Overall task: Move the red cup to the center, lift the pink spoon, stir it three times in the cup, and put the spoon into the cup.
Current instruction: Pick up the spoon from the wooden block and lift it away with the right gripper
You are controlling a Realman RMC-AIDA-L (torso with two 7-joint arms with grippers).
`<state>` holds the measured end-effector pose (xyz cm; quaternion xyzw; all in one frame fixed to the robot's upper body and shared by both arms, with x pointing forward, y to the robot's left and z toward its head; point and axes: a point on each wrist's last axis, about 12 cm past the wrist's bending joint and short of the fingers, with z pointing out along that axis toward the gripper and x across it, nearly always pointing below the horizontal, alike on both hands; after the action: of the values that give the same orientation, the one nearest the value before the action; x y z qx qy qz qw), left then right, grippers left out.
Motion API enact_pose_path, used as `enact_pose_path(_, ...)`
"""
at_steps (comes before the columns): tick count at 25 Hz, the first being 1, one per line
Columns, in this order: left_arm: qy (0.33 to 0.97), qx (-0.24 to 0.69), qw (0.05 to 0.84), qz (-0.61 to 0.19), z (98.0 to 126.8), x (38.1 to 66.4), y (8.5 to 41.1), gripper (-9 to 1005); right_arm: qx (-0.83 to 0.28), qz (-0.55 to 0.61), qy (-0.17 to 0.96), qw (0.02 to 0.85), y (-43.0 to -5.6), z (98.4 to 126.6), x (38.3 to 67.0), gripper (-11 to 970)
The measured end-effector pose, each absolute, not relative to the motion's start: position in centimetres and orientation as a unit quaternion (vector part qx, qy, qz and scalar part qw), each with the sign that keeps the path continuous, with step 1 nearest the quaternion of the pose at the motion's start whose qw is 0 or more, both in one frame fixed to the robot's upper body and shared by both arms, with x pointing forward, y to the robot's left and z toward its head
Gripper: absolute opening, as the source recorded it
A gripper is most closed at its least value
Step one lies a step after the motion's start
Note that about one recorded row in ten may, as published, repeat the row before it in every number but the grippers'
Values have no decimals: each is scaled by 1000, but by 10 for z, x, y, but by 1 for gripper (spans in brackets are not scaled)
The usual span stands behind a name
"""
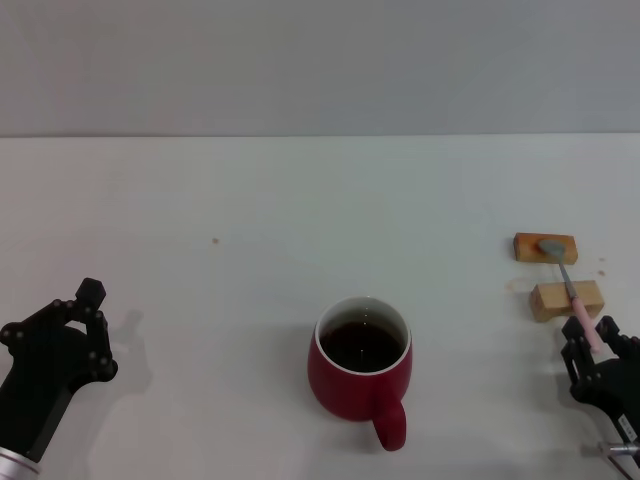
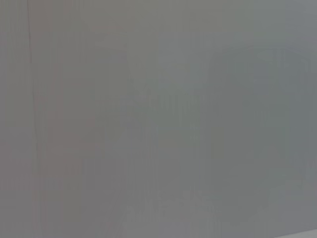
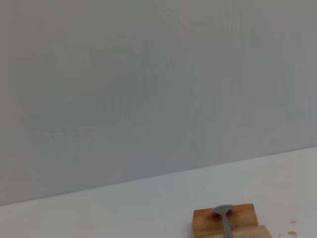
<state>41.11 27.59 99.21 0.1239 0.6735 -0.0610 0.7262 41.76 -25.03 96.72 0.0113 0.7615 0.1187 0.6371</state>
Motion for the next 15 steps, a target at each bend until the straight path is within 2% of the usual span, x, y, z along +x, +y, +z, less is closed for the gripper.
enact_pose_path(2,674,124,726,-61,992,411,276,1,11,119,763,635,-250,967,417,379)
enact_pose_path(15,674,122,726,-59,992,409,277,1,20,117,762,637,-249,966,414,204)
